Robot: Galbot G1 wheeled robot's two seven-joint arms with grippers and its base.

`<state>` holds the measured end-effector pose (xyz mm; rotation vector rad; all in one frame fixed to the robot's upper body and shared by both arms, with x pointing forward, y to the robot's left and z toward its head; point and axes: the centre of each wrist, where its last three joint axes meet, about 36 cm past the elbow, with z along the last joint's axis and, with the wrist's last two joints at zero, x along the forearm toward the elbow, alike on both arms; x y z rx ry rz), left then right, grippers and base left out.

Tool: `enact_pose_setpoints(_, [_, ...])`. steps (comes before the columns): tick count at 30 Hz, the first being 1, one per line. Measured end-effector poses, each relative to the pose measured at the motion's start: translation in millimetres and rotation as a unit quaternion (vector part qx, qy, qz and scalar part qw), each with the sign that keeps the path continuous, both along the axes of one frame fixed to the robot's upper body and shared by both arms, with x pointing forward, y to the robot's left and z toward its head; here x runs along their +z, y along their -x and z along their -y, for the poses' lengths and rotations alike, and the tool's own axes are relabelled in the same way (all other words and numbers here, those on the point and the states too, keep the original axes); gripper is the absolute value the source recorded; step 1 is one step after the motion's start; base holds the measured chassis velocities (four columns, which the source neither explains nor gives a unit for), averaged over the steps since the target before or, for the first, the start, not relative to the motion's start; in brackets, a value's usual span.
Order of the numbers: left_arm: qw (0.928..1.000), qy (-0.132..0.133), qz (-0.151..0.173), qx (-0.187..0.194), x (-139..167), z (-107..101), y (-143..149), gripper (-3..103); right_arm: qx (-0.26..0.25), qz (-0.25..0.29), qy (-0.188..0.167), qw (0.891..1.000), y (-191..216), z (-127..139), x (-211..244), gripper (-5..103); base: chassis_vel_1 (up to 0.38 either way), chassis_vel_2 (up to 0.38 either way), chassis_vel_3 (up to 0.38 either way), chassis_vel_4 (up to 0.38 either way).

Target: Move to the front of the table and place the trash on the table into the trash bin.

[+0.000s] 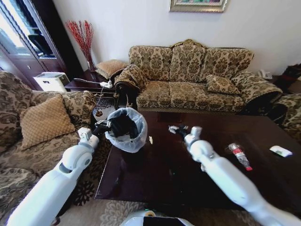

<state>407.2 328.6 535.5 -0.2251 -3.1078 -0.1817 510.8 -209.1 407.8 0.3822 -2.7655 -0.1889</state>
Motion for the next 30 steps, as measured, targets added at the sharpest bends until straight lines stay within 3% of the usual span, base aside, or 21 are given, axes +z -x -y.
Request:
enact_pose_setpoints(6, [1.0000, 0.001, 0.002, -0.001, 1.8, -2.4, -3.9, 3, 0.010, -0.008, 0.011, 1.000, -12.6, -31.1, -24.9, 100, 0.000, 0.000, 0.000, 0.000])
enact_pose_setpoints(9, [0.9999, 0.008, 0.003, -0.005, 5.8, -2.7, -4.4, 3, 0.010, -0.016, 0.037, 0.999, -35.3, -71.3, -56.6, 100, 0.000, 0.000, 0.000, 0.000])
enact_pose_setpoints(17, [0.9998, 0.003, 0.018, 0.005, 16.3, -8.2, -7.8, 3, 0.032, -0.017, 0.033, 0.999, -46.2, -114.0, -61.7, 100, 0.000, 0.000, 0.000, 0.000])
enact_pose_setpoints(30, [0.9997, 0.001, 0.018, 0.017, 15.4, -18.2, -11.8, 3, 0.046, -0.034, 0.054, 0.997, -27.7, -126.2, -82.5, 98, 0.000, 0.000, 0.000, 0.000])
